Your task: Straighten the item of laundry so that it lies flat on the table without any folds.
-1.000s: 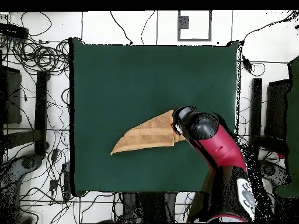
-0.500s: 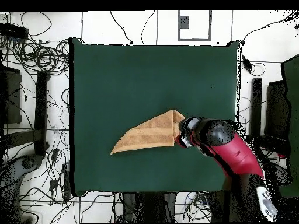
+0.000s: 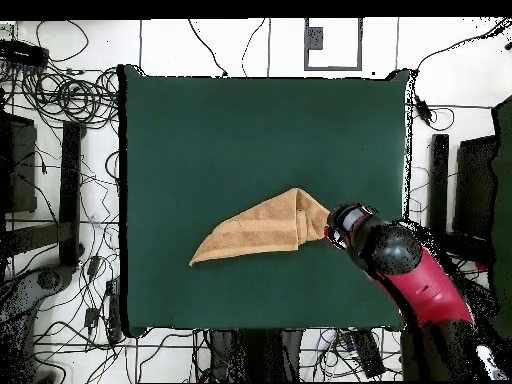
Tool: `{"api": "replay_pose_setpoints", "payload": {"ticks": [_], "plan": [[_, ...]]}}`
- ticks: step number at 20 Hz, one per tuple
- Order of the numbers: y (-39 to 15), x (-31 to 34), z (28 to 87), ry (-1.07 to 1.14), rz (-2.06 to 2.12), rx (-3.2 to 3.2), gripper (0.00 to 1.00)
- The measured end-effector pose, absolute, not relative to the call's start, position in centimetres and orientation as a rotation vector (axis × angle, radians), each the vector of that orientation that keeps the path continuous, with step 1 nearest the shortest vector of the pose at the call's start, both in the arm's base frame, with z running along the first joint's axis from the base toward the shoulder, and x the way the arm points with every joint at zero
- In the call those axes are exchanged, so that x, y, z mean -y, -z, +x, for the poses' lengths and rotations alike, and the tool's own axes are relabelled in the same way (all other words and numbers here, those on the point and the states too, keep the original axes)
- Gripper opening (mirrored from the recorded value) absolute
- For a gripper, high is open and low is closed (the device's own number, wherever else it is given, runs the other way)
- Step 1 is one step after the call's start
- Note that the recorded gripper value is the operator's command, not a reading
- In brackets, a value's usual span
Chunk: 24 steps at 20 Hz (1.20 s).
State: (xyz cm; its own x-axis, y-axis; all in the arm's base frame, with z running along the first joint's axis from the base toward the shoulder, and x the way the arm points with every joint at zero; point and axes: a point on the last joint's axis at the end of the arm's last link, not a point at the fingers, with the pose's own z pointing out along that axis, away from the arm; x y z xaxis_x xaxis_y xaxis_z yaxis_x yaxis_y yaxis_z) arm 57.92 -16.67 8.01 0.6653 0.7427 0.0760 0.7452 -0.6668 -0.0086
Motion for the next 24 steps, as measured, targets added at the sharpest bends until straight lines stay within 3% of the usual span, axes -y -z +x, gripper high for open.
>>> {"api": "replay_pose_setpoints", "payload": {"ticks": [24], "plan": [[-6.6, 13.4, 60.7, 0.591, -2.778, 1.589, 1.00]]}}
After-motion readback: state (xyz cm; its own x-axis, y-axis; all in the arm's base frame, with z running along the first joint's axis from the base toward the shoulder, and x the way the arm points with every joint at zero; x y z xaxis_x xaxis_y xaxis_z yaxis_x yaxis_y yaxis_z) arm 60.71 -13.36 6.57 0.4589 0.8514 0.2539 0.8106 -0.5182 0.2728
